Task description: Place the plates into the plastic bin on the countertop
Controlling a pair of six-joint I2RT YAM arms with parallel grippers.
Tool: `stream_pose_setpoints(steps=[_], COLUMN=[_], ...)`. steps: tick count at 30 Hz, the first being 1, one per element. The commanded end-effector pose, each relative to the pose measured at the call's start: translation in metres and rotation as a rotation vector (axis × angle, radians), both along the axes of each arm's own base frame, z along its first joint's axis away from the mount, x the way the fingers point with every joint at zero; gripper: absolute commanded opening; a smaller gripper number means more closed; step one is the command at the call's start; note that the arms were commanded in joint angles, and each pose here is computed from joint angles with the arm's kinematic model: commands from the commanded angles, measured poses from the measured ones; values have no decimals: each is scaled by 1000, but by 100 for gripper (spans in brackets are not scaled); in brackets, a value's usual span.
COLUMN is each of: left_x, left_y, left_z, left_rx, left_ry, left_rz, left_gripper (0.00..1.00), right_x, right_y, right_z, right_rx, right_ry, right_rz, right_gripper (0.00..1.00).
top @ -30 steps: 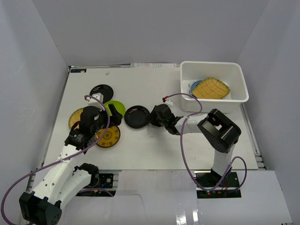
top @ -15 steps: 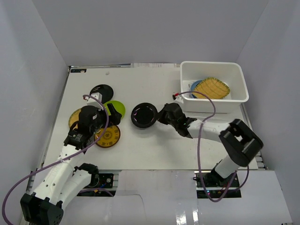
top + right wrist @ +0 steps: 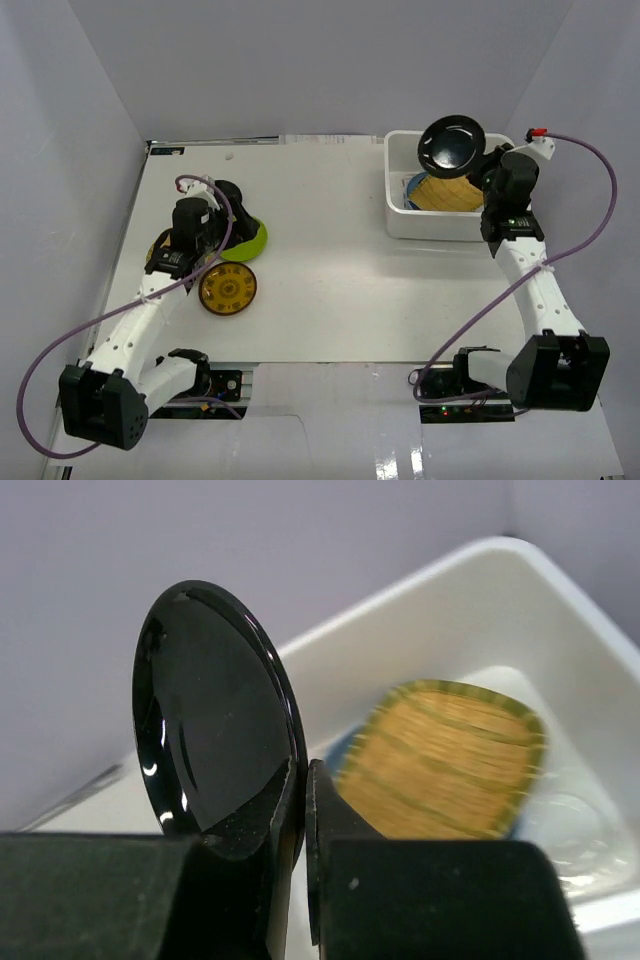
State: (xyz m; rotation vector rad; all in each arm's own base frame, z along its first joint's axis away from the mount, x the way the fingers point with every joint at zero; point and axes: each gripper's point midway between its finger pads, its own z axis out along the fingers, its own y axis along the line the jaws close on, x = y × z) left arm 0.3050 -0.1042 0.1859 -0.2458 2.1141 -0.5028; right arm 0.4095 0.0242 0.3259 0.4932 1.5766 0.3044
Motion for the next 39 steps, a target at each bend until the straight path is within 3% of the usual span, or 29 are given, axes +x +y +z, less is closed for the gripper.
stream_pose_setpoints(steps=[1, 7, 13, 16, 17, 20, 21, 27, 35, 39], left_x=[38, 92, 135, 147, 150, 158, 160, 181, 209, 213], left_y=[16, 50, 102, 127, 133, 158, 162, 181, 181, 184], left_z=[26, 9, -29, -52, -57, -76, -80, -99, -107, -123], left_rx=[-23, -15, 5, 14, 4, -56, -74, -163, -214, -217], left_ry=[-55, 36, 147, 204, 213, 254, 265, 258, 212, 241], left_rz=[132, 255, 376, 427, 437, 464, 463, 406, 313, 316], left_gripper=[98, 98, 95, 92, 91, 87, 86, 81, 74, 65], right_x=[13, 33, 42, 48, 49, 44, 42, 11, -42, -60], right_y=[-36, -78, -84, -75, -70, -53, -45, 14, 109, 141], right_z=[-63, -105, -140, -136, -132, -105, -98, -51, -69, -79], right_rx=[-43, -44, -40, -28, -22, -3, 8, 43, 26, 17], right_ry=[204, 325, 409, 397, 388, 321, 305, 147, 120, 130], right_rz=[-31, -115, -115, -58, -32, 51, 95, 340, 618, 701], right_gripper=[8, 8, 9, 36, 52, 73, 74, 72, 62, 60])
